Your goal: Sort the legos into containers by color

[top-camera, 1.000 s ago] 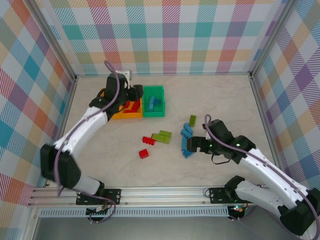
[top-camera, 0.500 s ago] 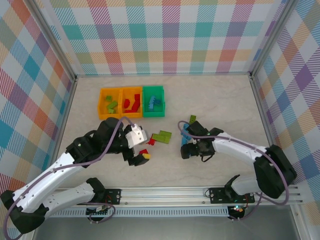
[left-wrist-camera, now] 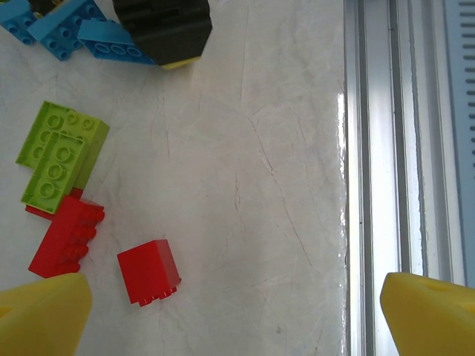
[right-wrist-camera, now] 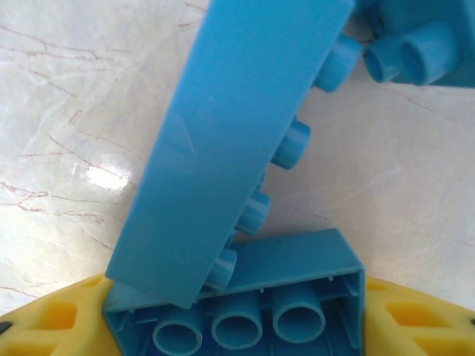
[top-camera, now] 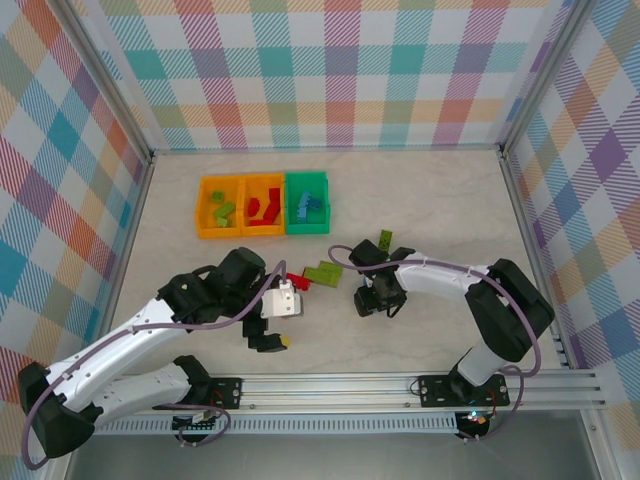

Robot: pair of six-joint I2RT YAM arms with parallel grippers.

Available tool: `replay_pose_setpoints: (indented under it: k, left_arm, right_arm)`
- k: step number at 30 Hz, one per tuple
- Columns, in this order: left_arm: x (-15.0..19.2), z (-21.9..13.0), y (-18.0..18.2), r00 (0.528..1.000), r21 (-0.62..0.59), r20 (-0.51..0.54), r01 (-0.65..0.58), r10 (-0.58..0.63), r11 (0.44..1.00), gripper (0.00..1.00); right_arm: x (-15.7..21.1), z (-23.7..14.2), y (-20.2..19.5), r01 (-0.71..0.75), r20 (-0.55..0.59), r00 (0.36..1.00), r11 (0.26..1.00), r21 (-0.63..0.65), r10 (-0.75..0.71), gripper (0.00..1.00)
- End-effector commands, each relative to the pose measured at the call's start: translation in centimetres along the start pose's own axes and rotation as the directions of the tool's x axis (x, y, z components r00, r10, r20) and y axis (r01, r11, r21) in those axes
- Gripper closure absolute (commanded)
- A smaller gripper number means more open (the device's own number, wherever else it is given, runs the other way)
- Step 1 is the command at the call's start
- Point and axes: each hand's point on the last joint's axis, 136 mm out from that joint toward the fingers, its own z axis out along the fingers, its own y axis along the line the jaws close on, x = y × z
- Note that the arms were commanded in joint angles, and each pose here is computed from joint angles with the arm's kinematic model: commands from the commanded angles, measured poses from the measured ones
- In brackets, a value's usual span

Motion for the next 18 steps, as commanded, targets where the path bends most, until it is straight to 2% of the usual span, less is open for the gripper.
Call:
replay_pose_setpoints:
  k: [1, 6, 9, 12, 15, 18]
  left_arm:
    - [0.0, -0.2, -0.6, 0.998, -0.005, 0.031, -0.051, 0.051, 0.999, 0.00]
    - [-0.6, -0.9, 0.3, 0.992, -0.097, 0.088, -0.079, 0.087, 0.992, 0.00]
    - [-0.9, -1.5, 1.2, 0.987, -0.170, 0.115, -0.090, 0.111, 0.981, 0.00]
    - [-1.1, -2.3, 2.7, 0.985, -0.250, 0.133, -0.071, 0.107, 0.966, 0.00]
    - [-1.5, -3.4, 5.0, 0.980, -0.354, 0.187, 0.006, 0.065, 0.935, 0.00]
    - [-1.1, -4.3, 7.4, 0.963, -0.412, 0.264, 0.161, -0.052, 0.897, 0.00]
  right_arm:
    - [0.4, 0.0, 0.3, 0.007, -0.019, 1.000, 1.000, 0.000, -0.007, 0.48]
    - [-0.5, -3.7, 0.9, -0.011, 0.093, 0.996, 0.999, -0.046, 0.015, 0.51]
    - [-2.9, -7.9, 1.3, -0.038, 0.255, 0.965, 0.996, -0.082, 0.058, 0.56]
    - [-7.1, -12.4, 3.0, 0.005, 0.454, 0.888, 0.985, -0.172, 0.075, 0.60]
    - [-11.5, -15.2, 4.9, 0.086, 0.578, 0.815, 0.979, -0.184, 0.037, 0.61]
    - [-16.5, -16.0, 6.6, 0.162, 0.653, 0.756, 0.979, -0.121, -0.044, 0.61]
